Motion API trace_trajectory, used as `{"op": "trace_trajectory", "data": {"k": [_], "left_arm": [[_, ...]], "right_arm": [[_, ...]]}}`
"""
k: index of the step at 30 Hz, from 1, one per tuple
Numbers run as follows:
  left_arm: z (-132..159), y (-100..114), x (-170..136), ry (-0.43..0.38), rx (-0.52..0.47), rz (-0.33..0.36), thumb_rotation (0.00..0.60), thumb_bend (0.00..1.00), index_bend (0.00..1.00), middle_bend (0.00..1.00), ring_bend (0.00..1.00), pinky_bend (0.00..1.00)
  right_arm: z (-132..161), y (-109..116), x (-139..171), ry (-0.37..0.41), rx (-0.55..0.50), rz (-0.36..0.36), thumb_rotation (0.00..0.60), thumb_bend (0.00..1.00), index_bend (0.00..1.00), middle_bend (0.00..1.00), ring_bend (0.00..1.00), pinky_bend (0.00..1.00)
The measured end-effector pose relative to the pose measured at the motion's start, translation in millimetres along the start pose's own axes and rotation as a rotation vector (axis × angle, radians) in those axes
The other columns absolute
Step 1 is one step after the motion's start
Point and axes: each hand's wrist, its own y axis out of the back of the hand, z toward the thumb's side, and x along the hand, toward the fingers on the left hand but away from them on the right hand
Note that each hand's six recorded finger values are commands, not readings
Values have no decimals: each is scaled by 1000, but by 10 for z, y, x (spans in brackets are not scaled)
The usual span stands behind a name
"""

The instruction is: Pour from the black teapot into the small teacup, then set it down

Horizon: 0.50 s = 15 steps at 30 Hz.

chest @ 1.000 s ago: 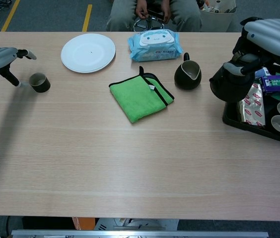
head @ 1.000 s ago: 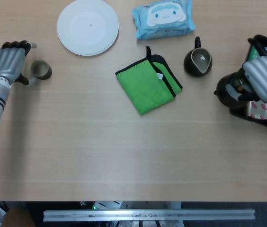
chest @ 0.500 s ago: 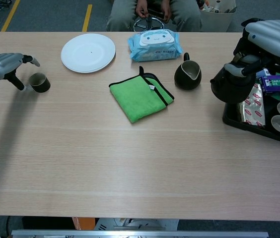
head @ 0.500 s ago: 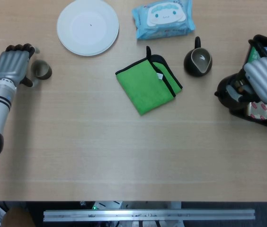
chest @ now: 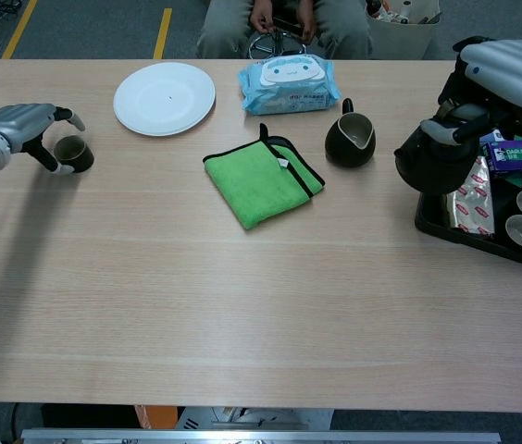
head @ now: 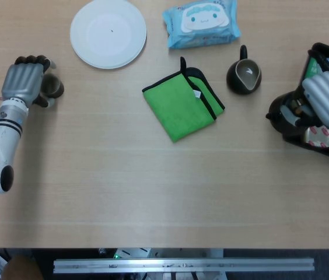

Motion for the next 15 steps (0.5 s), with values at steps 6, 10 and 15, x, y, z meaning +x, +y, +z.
{"op": "trace_trajectory", "data": {"k": [6,10,15], "left_arm": [[8,-19,29,4,-3,5,600,207,259,190,131,126],[5,-29,39,4,4,7,600,207,263,191,132,126],[-1,-26,48,5,13,16,600,207,287,198,132,126]], "right_arm": [[-17,-6,7,-5,-3,2,460,366,1000,965,882,35],[-17,-5,5,-5,-4,2,461,366,1000,965,882,35],[-24,-15,2,-6,-5,5,460,366,1000,965,882,35]]}}
